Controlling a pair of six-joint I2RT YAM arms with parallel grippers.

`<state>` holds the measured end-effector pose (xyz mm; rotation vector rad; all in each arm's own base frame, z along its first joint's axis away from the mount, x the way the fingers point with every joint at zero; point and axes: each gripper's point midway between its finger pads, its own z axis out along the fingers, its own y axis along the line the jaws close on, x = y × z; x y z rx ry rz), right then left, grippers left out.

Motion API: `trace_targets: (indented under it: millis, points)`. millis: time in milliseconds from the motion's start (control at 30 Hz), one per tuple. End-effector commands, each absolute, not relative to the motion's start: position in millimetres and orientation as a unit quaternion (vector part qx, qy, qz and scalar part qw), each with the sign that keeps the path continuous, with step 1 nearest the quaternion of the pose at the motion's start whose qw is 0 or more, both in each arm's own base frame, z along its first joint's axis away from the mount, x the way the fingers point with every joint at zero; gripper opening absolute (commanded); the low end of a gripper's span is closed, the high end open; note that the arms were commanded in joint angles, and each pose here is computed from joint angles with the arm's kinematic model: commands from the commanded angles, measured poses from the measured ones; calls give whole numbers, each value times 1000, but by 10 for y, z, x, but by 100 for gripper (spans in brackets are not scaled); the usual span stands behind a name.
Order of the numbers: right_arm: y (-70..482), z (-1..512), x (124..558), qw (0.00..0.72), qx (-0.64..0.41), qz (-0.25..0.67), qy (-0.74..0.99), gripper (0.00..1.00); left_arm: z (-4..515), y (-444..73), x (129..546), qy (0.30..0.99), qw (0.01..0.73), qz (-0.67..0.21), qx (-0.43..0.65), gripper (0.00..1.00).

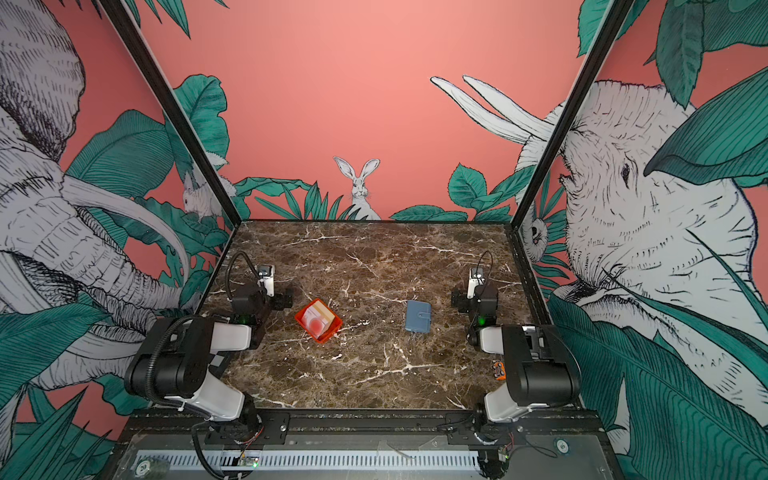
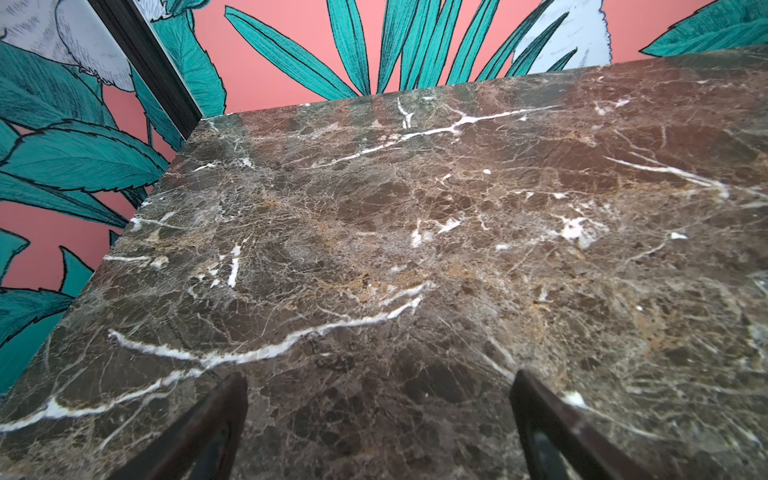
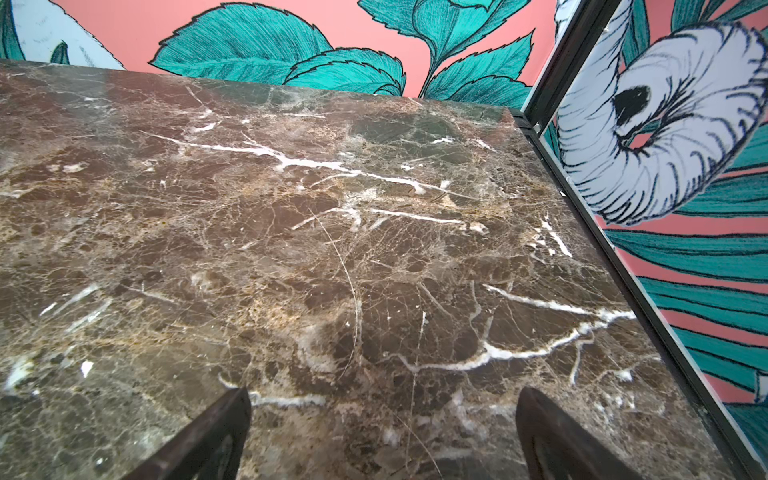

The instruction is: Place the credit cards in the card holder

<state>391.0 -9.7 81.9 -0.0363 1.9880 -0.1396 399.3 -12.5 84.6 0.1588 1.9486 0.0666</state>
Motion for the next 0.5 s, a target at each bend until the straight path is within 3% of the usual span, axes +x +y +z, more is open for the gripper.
trace_targets:
  millis: [0, 467]
  points:
    - [-149, 939, 3909, 571, 0, -67, 818, 98, 983, -158, 3988, 809, 581, 28, 79, 99]
    - [-124, 1082, 3858, 580, -5, -61, 813, 98, 1147, -127, 3945, 809, 582, 32, 69, 99]
